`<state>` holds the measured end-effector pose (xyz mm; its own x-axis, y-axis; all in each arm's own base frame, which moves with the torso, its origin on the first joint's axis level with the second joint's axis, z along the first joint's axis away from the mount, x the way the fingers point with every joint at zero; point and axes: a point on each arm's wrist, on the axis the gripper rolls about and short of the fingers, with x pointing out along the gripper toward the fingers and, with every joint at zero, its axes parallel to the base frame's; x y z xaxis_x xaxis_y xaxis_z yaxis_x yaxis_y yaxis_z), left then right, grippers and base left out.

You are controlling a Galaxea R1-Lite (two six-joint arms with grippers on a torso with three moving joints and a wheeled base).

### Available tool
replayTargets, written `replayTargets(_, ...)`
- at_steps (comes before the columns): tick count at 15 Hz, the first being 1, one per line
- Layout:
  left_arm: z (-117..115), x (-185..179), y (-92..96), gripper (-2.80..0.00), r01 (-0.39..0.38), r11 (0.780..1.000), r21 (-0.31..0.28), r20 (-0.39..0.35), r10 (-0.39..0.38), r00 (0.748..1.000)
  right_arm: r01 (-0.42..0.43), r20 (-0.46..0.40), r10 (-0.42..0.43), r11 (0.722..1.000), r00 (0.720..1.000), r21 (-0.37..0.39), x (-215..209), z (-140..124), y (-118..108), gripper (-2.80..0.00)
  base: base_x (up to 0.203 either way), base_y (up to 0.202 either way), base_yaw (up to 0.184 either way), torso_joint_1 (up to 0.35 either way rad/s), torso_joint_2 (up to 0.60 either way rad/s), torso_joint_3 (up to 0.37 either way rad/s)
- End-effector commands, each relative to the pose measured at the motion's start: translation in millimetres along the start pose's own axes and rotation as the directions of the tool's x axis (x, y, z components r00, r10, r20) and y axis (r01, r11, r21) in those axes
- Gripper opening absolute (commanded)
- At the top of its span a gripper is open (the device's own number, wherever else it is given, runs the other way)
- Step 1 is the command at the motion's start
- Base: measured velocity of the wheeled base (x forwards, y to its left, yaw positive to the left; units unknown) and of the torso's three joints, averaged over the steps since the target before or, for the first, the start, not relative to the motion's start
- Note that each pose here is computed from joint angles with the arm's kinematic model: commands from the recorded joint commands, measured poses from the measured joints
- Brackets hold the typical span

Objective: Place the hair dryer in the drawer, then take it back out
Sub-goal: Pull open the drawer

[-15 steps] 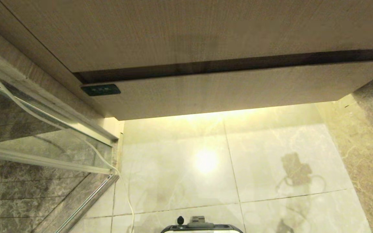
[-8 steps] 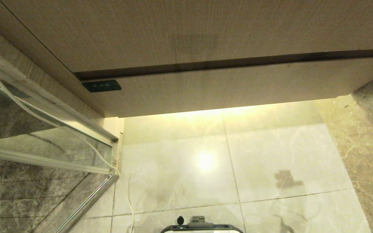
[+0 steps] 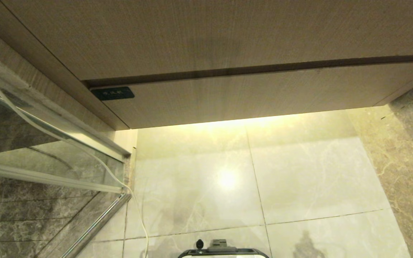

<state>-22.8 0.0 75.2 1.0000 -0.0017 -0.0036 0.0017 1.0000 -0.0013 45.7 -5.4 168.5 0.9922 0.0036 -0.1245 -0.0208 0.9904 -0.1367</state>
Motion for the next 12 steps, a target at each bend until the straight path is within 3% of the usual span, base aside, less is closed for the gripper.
replayTargets(1, -0.4, 0.1, 0.0, -2.8, 0.0, 1.0, 0.0, -0.001, 0.0, 1.0, -0.041, 0.185, 0.046, 0.999, 0.982, -0.029, -44.6, -42.2, 15.8, -2.8, 0.0, 0.0, 0.0, 0.0, 0.0, 0.0)
replayTargets(3, -0.4, 0.1, 0.0, -2.8, 0.0, 1.0, 0.0, -0.001, 0.0, 1.0, -0.048, 0.248, 0.05, 0.999, 0.967, -0.014, -59.1, -70.5, 18.2, -2.8, 0.0, 0.0, 0.0, 0.0, 0.0, 0.0)
replayTargets(5, -0.4, 0.1, 0.0, -2.8, 0.0, 1.0, 0.0, -0.001, 0.0, 1.0, -0.071, 0.239, 0.066, 0.997, 0.969, 0.012, -59.9, -88.7, 17.9, -2.8, 0.0, 0.0, 0.0, 0.0, 0.0, 0.0)
replayTargets(7, -0.4, 0.1, 0.0, -2.8, 0.0, 1.0, 0.0, -0.001, 0.0, 1.0, -0.132, 0.231, 0.121, 0.991, 0.965, 0.032, -58.0, -98.3, 16.7, -2.8, 0.0, 0.0, 0.0, 0.0, 0.0, 0.0)
replayTargets(12, -0.4, 0.1, 0.0, -2.8, 0.0, 1.0, 0.0, -0.001, 0.0, 1.0, -0.14, 0.26, 0.127, 0.99, 0.957, 0.032, -56.8, -99.2, 16.7, -2.8, 0.0, 0.0, 0.0, 0.0, 0.0, 0.0)
